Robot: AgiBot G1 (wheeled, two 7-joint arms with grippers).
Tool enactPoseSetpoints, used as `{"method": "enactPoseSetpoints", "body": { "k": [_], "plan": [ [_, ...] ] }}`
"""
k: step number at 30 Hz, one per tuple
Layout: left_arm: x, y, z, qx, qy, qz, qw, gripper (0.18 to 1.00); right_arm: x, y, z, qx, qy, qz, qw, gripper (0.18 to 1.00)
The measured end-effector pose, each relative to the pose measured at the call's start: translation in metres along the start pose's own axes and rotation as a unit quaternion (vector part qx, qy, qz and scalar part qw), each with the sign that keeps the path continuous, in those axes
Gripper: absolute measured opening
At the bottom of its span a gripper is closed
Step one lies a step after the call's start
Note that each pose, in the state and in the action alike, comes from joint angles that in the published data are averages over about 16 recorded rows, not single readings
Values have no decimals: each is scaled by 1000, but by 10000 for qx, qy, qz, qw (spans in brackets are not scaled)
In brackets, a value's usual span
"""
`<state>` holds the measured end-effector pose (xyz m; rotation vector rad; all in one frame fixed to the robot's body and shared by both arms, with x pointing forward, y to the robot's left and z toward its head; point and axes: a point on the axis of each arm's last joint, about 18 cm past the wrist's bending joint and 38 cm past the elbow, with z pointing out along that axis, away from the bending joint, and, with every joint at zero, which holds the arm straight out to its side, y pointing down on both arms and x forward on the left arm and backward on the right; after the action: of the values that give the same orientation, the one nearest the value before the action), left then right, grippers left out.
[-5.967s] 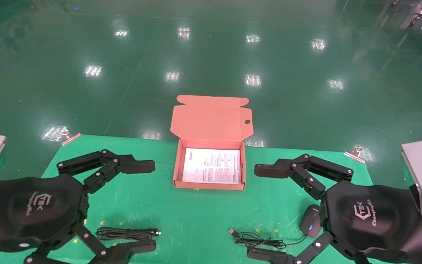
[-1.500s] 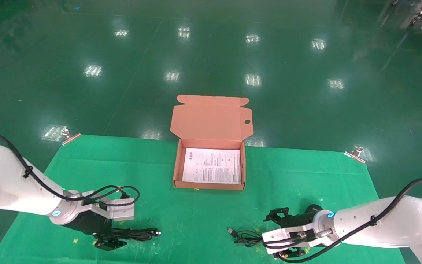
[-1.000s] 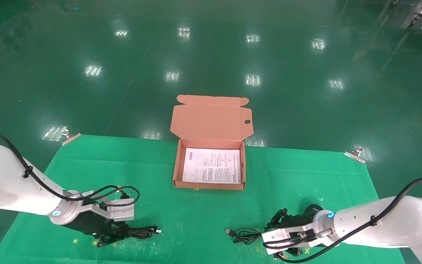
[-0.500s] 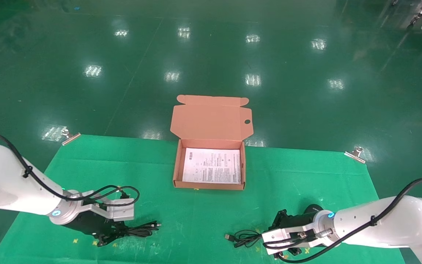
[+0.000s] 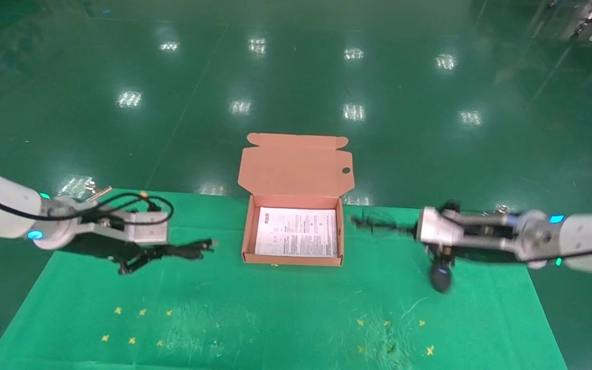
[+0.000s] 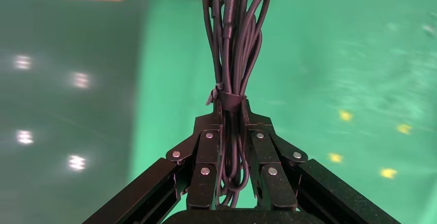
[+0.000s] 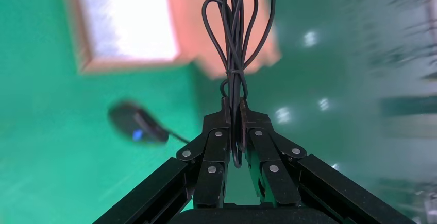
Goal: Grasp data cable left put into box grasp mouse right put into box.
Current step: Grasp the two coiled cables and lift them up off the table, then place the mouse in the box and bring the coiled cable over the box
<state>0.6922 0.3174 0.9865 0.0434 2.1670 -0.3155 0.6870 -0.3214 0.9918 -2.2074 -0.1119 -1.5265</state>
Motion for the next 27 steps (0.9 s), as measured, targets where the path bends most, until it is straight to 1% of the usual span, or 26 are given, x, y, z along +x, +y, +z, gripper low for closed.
{"method": "enactPoseSetpoints", "body": {
  "k": [5, 11, 18, 27],
  "plan": [
    [-23, -21, -19, 98, -525, 174, 9984, 243, 44, -38, -9, 431, 524, -18, 9977, 203],
    [-47, -44, -33, 223, -1014, 319, 9941, 242, 79, -84, -6, 903, 866, -107, 9921, 203],
    [-70, -62, -43, 312, -1415, 431, 9885, 241, 99, -123, 7, 1246, 1015, -203, 9868, 203],
    [-95, -77, -51, 375, -1775, 469, 9823, 241, 109, -156, 18, 1548, 1090, -313, 9814, 203]
  ]
}}
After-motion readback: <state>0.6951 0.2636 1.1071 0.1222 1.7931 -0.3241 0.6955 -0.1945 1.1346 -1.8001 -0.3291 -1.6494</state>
